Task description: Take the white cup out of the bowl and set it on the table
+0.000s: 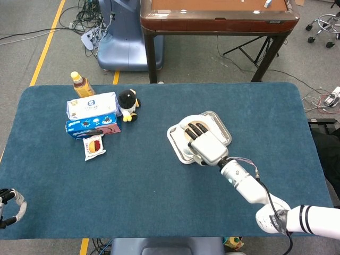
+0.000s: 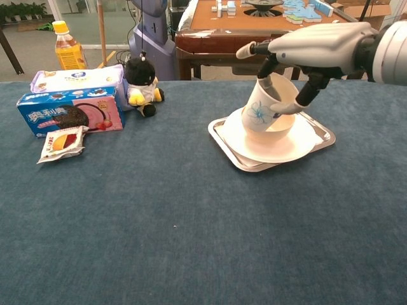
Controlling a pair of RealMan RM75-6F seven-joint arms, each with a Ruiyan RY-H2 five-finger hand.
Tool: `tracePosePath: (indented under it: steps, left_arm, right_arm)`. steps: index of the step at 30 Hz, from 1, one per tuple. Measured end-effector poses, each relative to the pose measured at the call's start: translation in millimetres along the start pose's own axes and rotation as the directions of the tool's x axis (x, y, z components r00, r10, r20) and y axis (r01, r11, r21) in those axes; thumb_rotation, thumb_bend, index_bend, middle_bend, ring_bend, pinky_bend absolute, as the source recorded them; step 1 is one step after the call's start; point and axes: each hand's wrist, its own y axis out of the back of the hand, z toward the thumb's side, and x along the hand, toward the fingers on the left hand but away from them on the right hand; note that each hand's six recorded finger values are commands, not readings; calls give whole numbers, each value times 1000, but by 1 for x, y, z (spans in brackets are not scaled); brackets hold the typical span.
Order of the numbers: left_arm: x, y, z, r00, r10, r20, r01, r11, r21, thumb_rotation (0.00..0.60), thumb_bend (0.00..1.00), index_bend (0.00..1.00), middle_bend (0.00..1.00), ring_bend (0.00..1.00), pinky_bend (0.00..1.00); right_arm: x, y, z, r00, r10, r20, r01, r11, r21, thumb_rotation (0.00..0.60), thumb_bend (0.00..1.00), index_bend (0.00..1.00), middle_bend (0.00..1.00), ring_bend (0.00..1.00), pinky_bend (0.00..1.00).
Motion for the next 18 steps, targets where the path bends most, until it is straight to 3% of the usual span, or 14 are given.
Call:
tracePosePath:
  steps: [18]
  left_arm:
    - [1,-3,1,1000,-9,-1,9,1000,6,600,557,573,495,334,450]
  right_arm:
    - [28,-50,17,988,132,-75,-132,991,5,600,448,645,58,0,83]
